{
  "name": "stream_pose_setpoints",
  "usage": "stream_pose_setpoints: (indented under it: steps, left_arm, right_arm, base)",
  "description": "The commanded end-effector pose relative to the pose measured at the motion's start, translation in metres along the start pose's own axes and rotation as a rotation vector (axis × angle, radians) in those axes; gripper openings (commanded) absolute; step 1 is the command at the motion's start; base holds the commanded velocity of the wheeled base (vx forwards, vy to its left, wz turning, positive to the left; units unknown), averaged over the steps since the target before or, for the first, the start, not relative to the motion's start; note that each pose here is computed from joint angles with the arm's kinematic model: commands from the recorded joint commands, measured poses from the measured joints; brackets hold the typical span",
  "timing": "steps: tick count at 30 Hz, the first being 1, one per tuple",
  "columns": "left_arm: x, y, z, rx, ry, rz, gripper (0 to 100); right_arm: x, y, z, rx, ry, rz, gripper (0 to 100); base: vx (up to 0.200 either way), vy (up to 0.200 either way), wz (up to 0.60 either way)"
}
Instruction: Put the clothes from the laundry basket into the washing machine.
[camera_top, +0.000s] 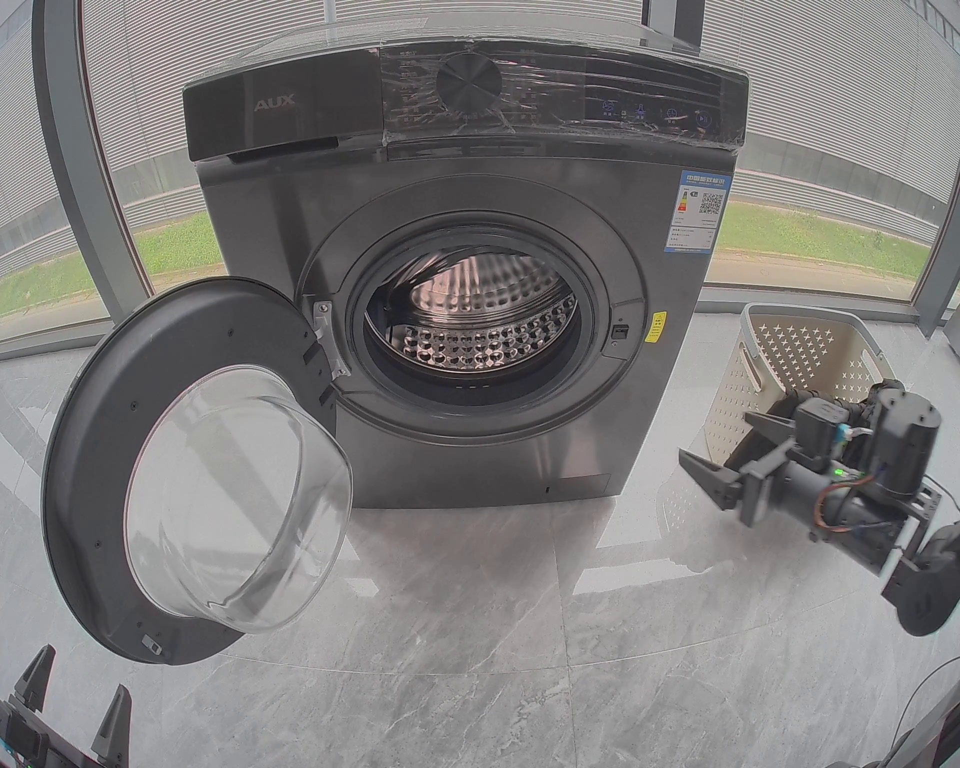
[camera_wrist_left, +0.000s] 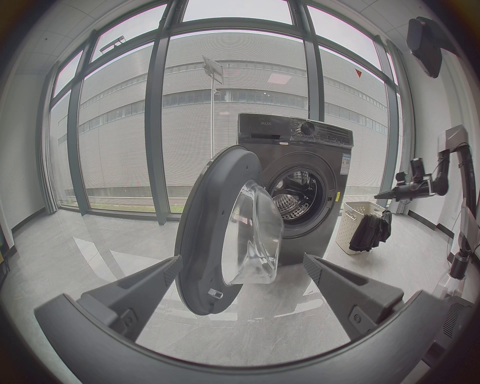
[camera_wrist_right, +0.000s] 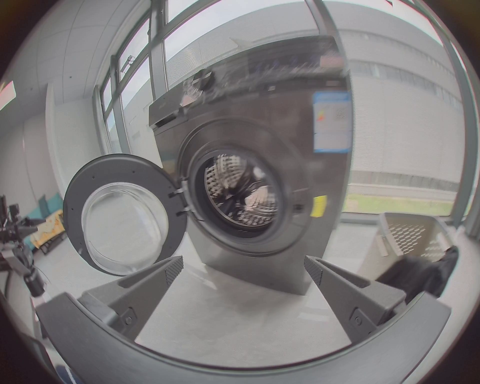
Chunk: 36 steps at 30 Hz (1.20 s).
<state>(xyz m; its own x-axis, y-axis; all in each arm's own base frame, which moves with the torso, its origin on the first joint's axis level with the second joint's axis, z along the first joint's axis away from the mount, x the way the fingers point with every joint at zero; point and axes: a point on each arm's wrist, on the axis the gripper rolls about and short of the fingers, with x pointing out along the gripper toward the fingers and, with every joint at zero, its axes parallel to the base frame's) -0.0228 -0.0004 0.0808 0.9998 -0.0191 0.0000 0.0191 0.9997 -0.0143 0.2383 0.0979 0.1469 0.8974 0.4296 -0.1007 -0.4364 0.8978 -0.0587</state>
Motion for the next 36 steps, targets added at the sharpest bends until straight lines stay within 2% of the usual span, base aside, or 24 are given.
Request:
stream_pose_setpoints:
  steps: [1,9,15,17,21,25,30,34,36]
  left_arm:
    - [0.000,0.000,-0.005,-0.001,0.000,0.001,100]
    - [0.000,0.000,-0.005,-0.001,0.000,0.001,100]
    - [0.000,0.000,-0.005,-0.001,0.000,0.001,100]
    - [0.000,0.000,-0.005,-0.001,0.000,0.001,100]
    - [0.000,0.000,-0.005,-0.001,0.000,0.001,100]
    - [0.000,0.000,-0.005,0.000,0.000,0.001,100]
    - [0.000,0.000,-0.005,0.000,0.000,0.001,100]
    - [0.000,0.000,-0.005,-0.001,0.000,0.001,100]
    - [0.000,0.000,-0.005,-0.003,0.000,0.001,100]
  right_arm:
    - [-0.093,-0.030,0.005,-0.154,-0.099,-0.141,100]
    - [-0.129,-0.025,-0.001,-0.153,-0.136,-0.174,100]
    - [-0.165,-0.017,-0.004,-0.170,-0.204,-0.230,100]
    - [-0.189,-0.010,-0.004,-0.162,-0.249,-0.263,100]
    - [-0.223,0.006,-0.027,-0.078,-0.196,-0.251,100]
    - [-0.247,0.019,-0.053,-0.064,-0.158,-0.247,100]
    - [-0.259,0.026,-0.067,-0.065,-0.170,-0.250,100]
    - [-0.266,0.031,-0.086,-0.054,-0.136,-0.251,100]
    - [-0.269,0.034,-0.092,-0.034,-0.128,-0.261,100]
  base:
    - [0.000,0.000,0.00]
    - [0.000,0.000,0.00]
    - [0.000,0.000,0.00]
    - [0.000,0.000,0.00]
    - [0.000,0.000,0.00]
    - [0.000,0.000,0.00]
    - [0.000,0.000,0.00]
    - [0.000,0.000,0.00]
    - [0.000,0.000,0.00]
